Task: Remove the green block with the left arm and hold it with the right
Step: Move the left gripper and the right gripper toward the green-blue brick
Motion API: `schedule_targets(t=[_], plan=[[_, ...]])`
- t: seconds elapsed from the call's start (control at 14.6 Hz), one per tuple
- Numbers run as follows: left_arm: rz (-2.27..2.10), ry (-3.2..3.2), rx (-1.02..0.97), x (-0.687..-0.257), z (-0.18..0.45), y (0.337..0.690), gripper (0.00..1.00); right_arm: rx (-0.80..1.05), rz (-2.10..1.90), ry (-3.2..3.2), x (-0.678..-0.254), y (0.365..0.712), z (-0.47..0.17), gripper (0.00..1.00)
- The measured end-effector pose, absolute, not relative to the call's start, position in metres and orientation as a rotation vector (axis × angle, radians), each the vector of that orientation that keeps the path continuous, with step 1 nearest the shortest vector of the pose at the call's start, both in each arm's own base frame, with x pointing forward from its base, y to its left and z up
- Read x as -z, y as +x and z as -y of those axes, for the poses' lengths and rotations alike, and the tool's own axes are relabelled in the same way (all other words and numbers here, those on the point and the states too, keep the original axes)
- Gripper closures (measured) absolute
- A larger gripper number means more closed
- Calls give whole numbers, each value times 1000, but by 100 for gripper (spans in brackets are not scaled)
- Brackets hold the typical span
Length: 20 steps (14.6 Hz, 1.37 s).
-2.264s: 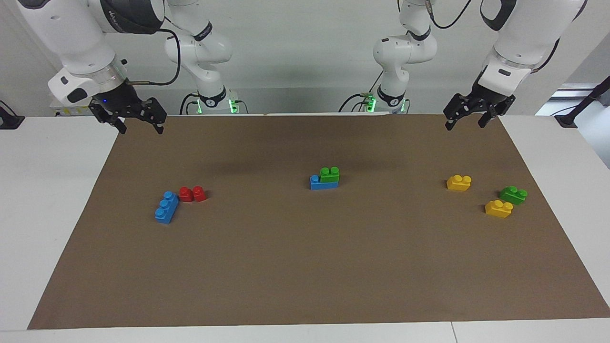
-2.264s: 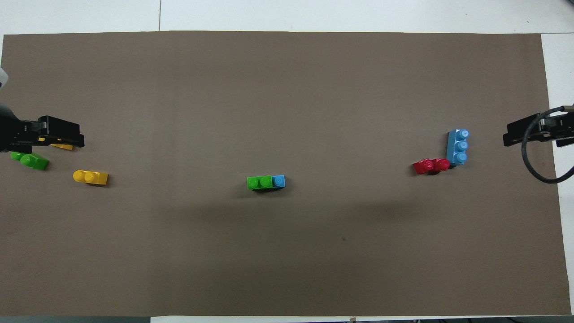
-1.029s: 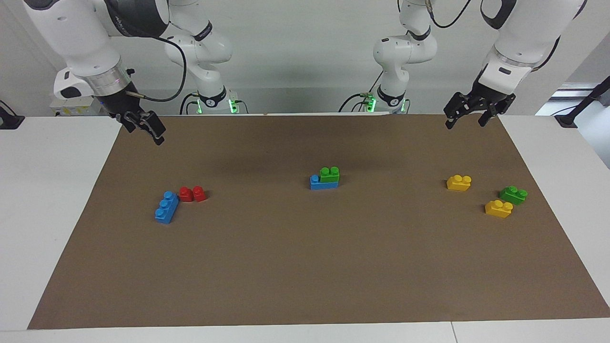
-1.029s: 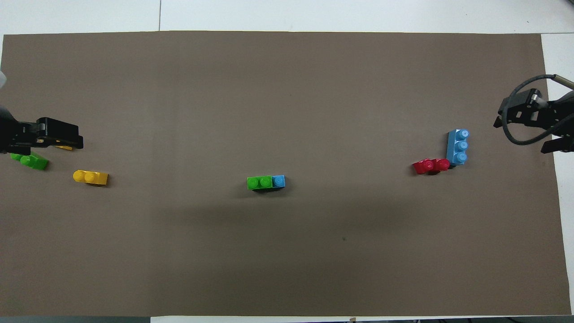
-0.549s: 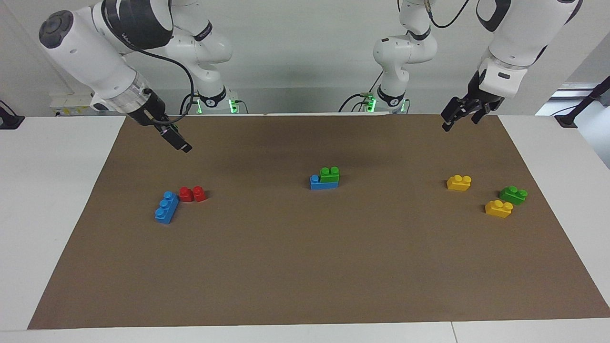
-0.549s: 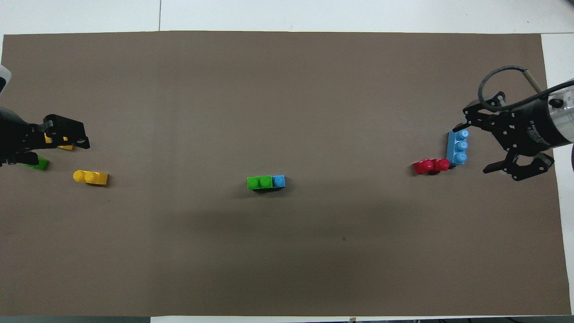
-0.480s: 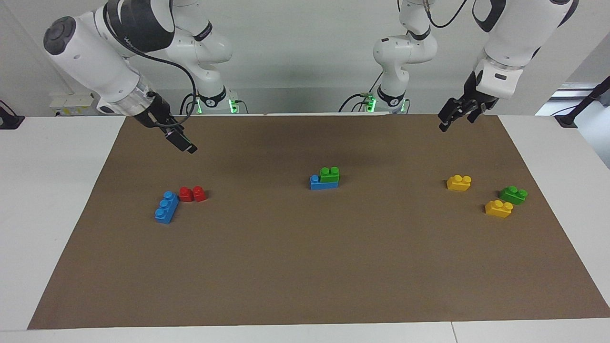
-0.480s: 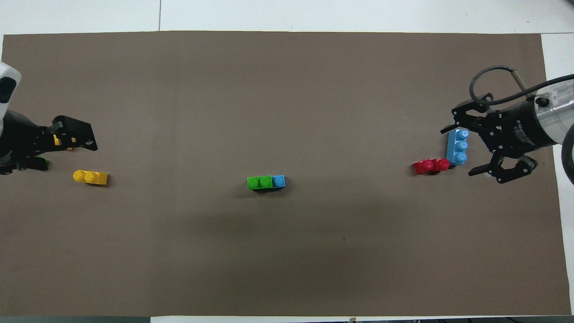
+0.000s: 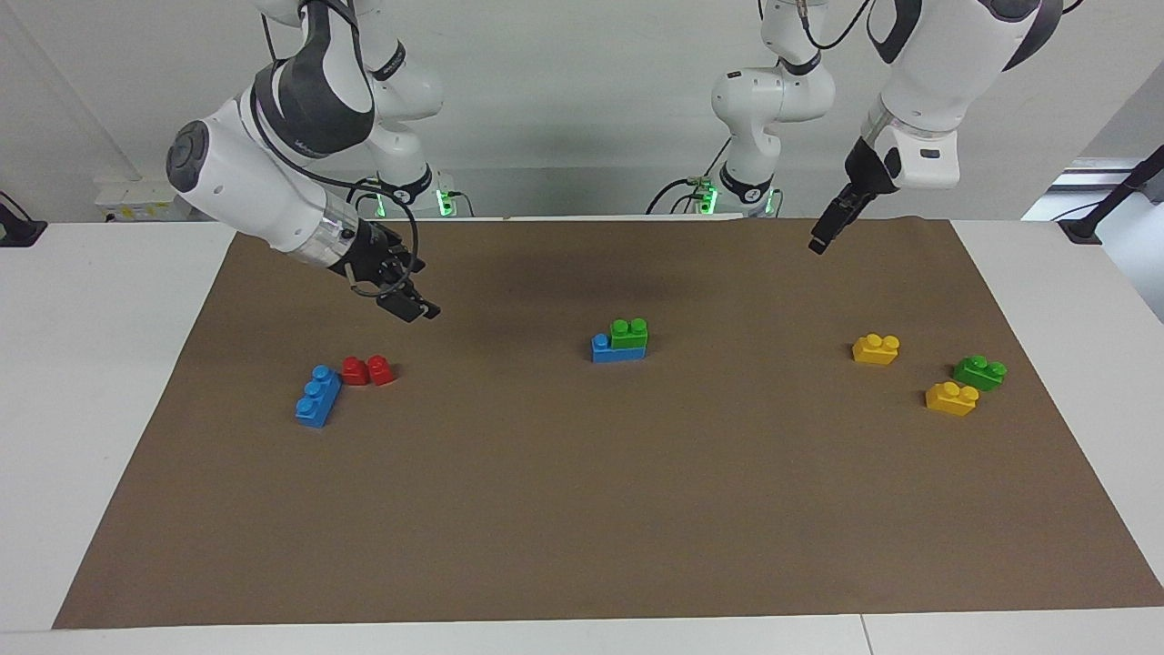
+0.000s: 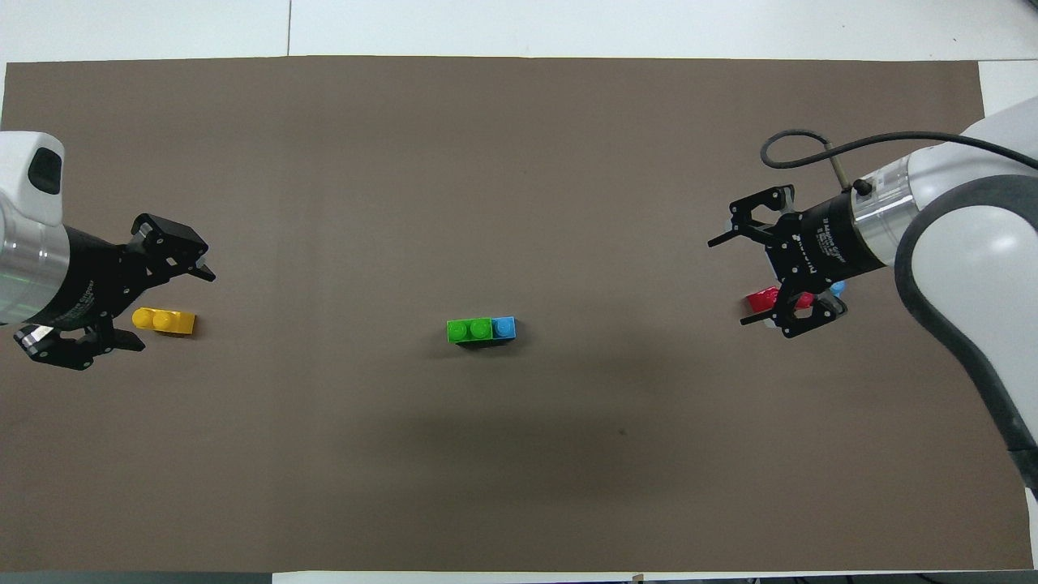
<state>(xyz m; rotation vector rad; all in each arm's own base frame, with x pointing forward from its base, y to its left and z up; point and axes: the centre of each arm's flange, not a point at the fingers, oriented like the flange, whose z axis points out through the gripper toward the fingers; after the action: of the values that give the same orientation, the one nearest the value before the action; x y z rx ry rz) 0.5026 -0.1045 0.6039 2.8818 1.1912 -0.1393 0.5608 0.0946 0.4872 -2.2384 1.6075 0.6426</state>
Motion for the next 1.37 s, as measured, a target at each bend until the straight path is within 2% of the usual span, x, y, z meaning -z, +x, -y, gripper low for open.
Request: schedule_targets(t=[0.27,0.48,0.75,1.17,1.37], plan=[[-1555,2706,149,-592,135,487,0,-653,-1636,-2242,-482,551,-155,0],[-1772,2539,94,-584,163,476,0,-612,-1671,-2205,-484,554,-156,0],[-1915,2419,78,-573,202,457,0,-659,-1746,-2130,-478,553,-151,0],[-2026,2264,52,-542,250,441,0,-702,-1924,-1955,-449,534,-215,0],[-2092,2205,64,-521,264,441,0,-665,-1953,-1912,-430,525,-234,0]])
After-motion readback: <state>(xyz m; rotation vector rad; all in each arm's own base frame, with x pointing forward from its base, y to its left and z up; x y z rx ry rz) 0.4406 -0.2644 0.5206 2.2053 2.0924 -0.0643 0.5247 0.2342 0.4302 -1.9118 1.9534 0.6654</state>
